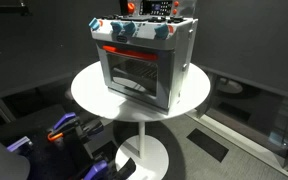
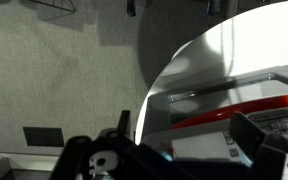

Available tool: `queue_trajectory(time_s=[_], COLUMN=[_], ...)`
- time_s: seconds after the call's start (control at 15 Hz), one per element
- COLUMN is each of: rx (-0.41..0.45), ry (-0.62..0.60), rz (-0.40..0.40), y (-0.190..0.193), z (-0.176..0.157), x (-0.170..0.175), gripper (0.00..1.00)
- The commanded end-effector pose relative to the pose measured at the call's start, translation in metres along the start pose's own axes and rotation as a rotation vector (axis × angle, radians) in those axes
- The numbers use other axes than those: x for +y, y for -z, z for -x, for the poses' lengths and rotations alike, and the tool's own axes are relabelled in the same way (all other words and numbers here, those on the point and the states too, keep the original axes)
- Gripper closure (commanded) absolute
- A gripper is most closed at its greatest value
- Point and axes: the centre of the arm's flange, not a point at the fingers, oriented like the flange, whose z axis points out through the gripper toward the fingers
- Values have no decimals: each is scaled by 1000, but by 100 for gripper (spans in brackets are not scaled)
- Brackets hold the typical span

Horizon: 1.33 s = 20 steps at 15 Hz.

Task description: Press the top right button on the stove

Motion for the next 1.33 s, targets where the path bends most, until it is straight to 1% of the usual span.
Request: queue_trajectory(time_s=[0.0, 0.27, 0.47, 0.93, 1.27], rx=[2, 3, 39, 173, 282], ry=[0, 0, -18, -24, -47], rz=[0, 0, 2, -9, -14], y=[1, 1, 8, 36, 48], z=[0, 0, -13, -56, -94], x=[0, 0, -1, -12, -28], gripper=[0, 0, 0, 0, 0])
